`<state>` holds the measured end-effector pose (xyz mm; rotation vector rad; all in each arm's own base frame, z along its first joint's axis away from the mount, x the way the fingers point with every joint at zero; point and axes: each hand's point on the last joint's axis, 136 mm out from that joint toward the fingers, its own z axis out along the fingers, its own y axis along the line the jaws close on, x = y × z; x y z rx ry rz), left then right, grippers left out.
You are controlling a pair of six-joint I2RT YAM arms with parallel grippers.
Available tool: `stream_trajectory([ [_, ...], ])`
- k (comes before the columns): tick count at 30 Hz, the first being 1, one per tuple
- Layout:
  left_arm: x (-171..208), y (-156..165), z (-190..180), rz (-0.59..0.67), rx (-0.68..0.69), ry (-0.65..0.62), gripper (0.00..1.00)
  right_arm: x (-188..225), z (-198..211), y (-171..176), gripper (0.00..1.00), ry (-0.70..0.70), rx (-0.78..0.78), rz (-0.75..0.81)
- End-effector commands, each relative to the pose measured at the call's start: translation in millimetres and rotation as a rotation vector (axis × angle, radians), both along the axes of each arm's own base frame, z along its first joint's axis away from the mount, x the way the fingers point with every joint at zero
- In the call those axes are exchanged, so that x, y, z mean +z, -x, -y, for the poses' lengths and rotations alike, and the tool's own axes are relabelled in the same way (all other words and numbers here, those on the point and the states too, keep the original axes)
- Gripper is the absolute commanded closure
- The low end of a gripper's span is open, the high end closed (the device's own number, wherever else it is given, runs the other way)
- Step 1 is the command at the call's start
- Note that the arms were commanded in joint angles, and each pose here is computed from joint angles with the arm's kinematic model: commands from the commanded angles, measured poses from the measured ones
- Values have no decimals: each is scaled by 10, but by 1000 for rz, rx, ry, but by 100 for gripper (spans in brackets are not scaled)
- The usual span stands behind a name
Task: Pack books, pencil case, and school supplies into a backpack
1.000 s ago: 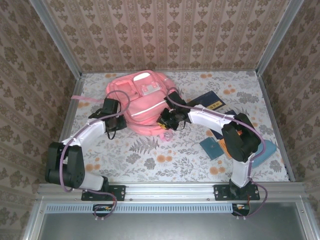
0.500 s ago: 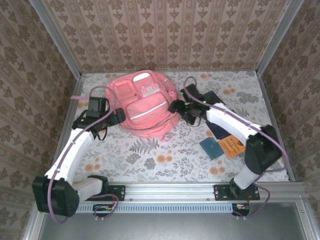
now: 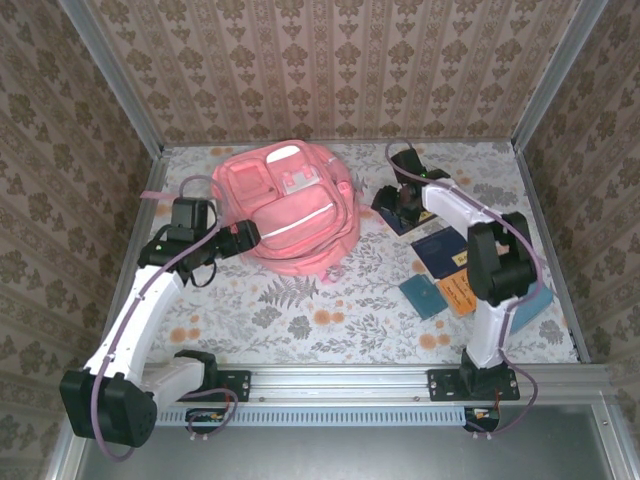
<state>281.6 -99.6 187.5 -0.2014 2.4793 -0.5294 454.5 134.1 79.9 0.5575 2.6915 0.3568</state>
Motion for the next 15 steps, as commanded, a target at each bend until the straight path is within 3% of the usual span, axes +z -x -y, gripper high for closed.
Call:
stream_trajectory([
  [1,3,89,118,-44,-21,52,0,-75,-58,-231,46,-22,-36,-17],
  [3,7,114,150,-48,-26,60,0,-174,-29,-333,56,-7,-71,-34],
  [5,16,135,180,-46,-31,68,0,-285,43,-398,59,27,-104,-53],
  [10,27,193,239,-59,-41,85,0,-541,83,-432,58,45,-114,-117],
  [15,31,206,287,-59,-44,97,0,-769,22,-47,51,14,-52,-251],
])
